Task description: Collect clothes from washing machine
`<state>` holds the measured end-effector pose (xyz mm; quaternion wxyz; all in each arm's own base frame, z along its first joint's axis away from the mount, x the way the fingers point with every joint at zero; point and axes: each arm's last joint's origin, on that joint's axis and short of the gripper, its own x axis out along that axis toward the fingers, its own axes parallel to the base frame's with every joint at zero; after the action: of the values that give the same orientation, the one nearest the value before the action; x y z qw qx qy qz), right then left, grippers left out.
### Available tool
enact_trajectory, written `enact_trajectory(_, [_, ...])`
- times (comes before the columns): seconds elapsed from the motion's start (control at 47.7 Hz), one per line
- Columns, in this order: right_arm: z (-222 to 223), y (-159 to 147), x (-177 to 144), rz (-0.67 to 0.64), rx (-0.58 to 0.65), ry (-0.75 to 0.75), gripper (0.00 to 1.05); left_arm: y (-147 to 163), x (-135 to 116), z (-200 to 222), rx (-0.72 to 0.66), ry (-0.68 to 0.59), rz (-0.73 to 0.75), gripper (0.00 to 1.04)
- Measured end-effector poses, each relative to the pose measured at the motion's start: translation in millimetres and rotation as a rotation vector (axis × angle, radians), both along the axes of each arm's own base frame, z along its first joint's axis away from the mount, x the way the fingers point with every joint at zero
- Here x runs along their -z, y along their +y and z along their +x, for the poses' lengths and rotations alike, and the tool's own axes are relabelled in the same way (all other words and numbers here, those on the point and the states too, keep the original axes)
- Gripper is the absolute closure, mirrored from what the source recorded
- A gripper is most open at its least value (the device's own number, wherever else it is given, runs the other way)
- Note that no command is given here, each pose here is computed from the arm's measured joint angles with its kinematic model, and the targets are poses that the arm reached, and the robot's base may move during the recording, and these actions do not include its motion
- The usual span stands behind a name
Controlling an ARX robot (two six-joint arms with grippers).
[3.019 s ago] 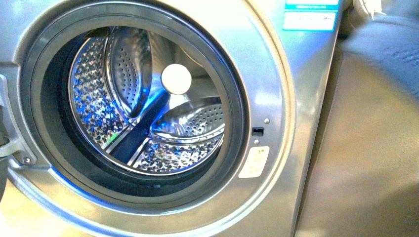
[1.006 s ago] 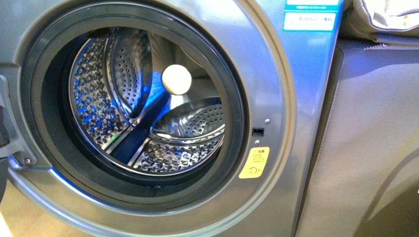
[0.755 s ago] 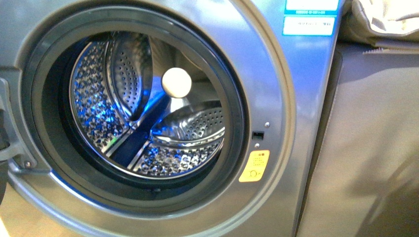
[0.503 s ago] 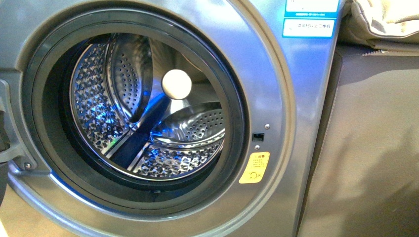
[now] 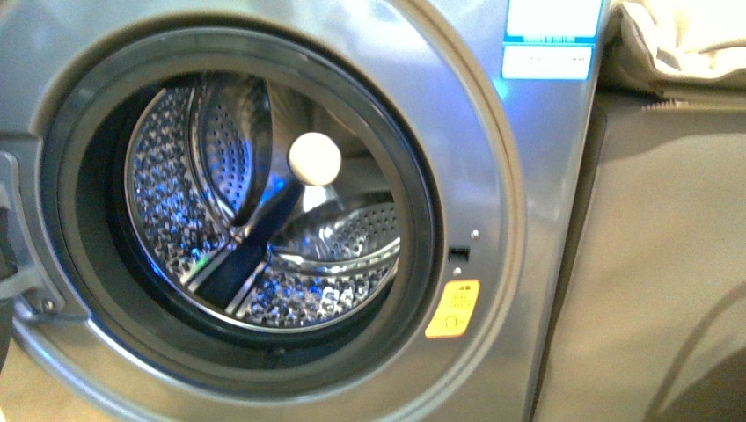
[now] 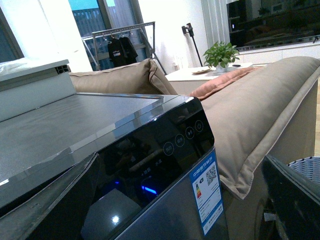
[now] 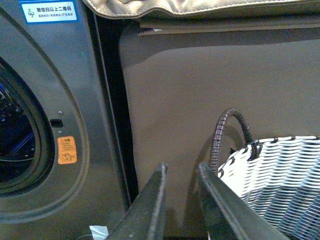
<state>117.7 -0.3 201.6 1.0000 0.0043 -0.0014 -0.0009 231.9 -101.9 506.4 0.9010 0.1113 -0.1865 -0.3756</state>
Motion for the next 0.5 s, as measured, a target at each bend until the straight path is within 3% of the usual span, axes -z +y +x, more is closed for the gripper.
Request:
enact_trajectory(0.105, [-3,0,7,-0.004,0.000,0.001,1.03,0,0,0,0.000,-0.001,0.000,0.07])
enact_trajectory(0.503, [-9,0,23,-0.006,0.000,0.003,1.02,0,0,0,0.000,-0.001,0.000,0.07])
